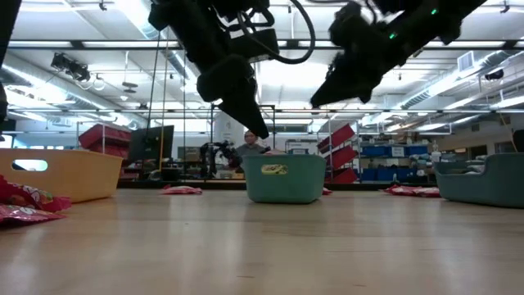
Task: Sort candy
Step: Put the yellow candy pack into the green bin
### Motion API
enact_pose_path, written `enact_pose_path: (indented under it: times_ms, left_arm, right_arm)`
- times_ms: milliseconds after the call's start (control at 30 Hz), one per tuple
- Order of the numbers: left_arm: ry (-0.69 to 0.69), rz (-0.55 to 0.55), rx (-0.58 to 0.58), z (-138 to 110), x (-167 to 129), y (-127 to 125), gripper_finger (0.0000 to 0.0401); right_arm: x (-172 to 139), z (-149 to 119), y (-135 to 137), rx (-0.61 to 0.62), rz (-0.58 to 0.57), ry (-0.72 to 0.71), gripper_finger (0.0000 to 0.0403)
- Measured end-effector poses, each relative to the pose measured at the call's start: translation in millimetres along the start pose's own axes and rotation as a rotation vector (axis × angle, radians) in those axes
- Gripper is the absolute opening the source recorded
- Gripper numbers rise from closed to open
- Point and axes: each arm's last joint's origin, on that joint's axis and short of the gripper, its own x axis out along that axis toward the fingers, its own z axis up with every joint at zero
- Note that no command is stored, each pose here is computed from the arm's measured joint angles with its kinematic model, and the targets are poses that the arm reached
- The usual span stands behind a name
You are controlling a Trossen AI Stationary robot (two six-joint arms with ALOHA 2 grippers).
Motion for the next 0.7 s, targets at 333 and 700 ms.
enact_pose_path:
  times_ms: [333, 700]
  left_arm:
    - [-0.329, -0.021, -0.144, -34, -35, -6, 0.0005]
    - [-0.475, -0.181, -0.252, -92, -57, -7, 0.0001]
  right_arm:
    - [62, -19, 6, 0.018, 0.003, -0.044, 0.0]
    - [110, -30, -16, 0.052, -0.101, 0.102, 0.0]
